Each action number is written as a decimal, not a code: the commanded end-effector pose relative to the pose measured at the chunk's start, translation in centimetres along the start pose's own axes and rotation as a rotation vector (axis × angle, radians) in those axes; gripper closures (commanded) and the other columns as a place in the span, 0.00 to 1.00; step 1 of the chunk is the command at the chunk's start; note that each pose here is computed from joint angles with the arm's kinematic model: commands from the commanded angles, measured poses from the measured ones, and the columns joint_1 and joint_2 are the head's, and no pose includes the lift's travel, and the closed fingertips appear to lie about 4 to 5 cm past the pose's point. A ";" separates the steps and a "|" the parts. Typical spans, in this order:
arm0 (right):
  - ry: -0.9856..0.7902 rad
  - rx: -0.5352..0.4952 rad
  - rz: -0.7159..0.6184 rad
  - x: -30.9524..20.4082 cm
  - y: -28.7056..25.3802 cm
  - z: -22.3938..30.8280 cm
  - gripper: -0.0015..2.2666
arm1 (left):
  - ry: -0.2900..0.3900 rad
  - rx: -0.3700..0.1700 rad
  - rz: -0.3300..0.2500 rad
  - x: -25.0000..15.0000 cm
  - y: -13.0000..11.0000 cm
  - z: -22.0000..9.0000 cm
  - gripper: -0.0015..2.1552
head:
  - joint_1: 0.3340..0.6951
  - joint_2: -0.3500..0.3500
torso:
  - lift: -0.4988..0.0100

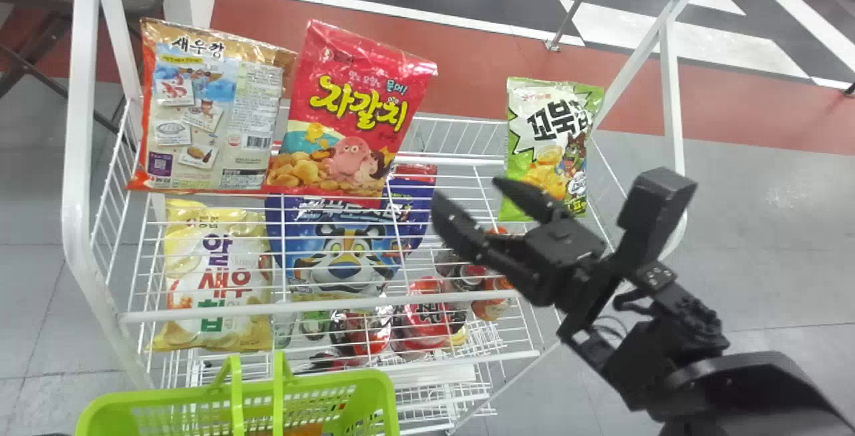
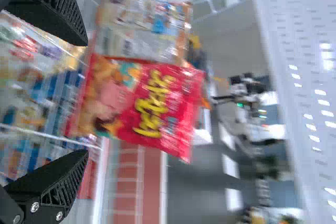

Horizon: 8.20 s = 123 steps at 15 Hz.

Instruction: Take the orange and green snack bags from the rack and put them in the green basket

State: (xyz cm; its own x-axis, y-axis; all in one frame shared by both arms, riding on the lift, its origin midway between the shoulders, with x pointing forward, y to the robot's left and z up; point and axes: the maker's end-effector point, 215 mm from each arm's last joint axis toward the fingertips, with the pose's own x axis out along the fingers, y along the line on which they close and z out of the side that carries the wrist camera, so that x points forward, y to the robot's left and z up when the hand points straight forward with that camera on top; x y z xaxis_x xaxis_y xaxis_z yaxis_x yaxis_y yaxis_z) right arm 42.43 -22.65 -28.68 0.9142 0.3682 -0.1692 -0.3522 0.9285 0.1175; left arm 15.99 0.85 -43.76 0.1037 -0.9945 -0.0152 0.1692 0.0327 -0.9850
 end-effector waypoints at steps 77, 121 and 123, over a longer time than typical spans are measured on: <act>1.064 0.523 0.295 -13.0 19.6 -28.2 0.98 | 0.000 -0.005 -0.016 -0.2 -0.4 0.0 1.00 | 1.00 0.05 | 0.98; -0.180 -0.020 -0.166 -1.2 1.9 -1.0 0.07 | -0.012 0.016 -0.006 0.3 0.5 0.1 1.00 | 1.00 0.00 | 0.98; -0.180 -0.022 -0.166 -1.3 1.9 -0.9 0.07 | -0.013 0.018 -0.006 0.3 0.5 0.0 1.00 | 1.00 0.00 | 0.98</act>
State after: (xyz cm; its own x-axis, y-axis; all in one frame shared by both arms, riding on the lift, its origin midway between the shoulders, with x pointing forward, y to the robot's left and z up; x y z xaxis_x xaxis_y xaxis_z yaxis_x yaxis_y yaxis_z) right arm 40.47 -21.29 -29.21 0.9802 0.1978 -0.0076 -0.1965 0.9771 0.0815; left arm 16.16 0.54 -44.27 0.1141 -0.9934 -0.0062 0.1866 0.0276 -0.9821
